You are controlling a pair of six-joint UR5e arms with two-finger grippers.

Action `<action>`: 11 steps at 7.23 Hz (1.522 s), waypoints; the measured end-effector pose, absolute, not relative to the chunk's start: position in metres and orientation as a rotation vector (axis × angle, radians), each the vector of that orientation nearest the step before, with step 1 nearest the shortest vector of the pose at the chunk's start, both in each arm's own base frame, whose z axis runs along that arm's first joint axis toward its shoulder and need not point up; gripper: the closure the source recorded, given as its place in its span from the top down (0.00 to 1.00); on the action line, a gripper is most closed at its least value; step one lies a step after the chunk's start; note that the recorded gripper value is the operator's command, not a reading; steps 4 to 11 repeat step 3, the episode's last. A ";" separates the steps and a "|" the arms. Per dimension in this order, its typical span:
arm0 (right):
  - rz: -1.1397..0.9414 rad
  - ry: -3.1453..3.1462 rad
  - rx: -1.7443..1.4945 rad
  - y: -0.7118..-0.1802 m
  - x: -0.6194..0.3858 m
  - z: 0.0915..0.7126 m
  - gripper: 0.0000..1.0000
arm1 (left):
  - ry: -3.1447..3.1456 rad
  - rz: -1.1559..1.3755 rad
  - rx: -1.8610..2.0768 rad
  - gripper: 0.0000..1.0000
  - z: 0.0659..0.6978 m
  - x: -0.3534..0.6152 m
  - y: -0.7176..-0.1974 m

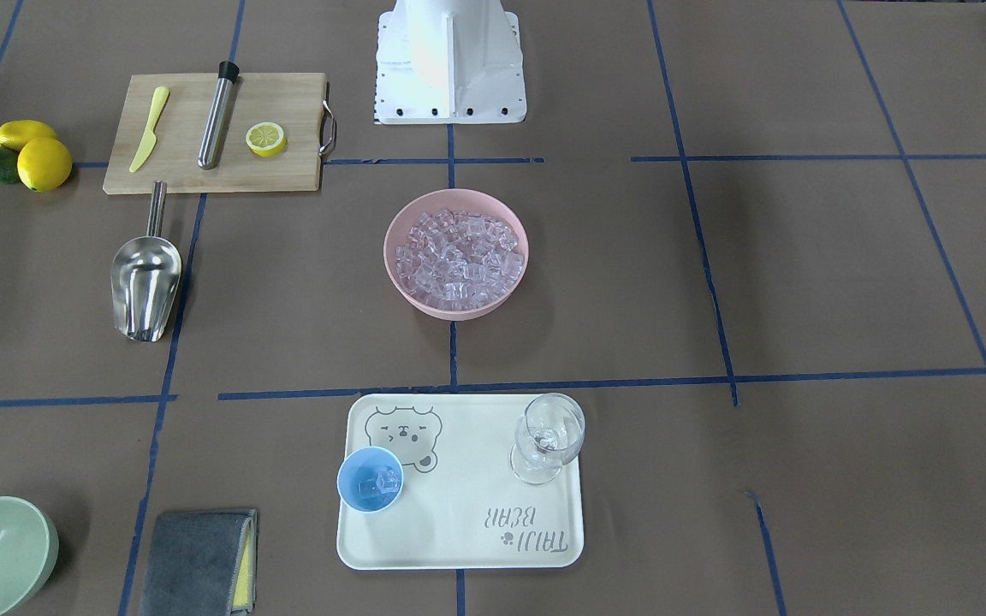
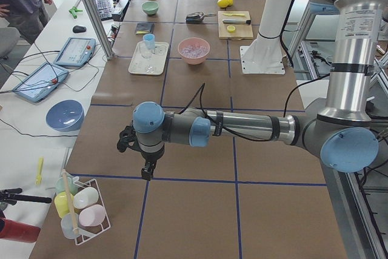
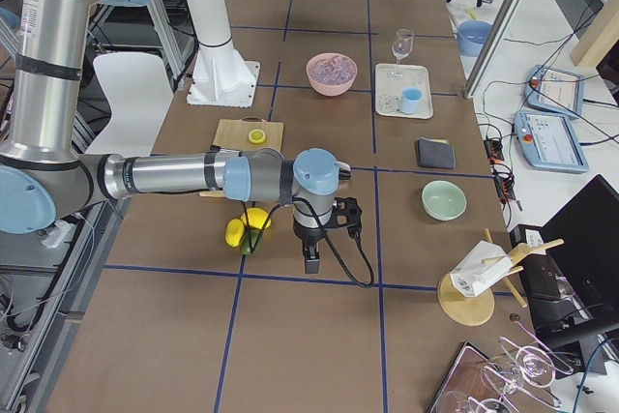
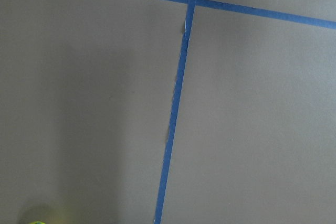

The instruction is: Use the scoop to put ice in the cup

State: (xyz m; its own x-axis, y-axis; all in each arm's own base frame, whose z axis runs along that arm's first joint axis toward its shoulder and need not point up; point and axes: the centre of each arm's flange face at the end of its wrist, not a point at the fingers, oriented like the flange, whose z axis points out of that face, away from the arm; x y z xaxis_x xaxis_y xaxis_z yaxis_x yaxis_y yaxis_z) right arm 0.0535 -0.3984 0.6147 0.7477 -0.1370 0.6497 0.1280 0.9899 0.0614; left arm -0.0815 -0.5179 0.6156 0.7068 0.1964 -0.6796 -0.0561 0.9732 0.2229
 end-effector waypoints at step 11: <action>-0.145 -0.712 0.015 -0.399 0.053 0.614 1.00 | 0.775 0.141 0.191 1.00 0.616 -0.081 -0.511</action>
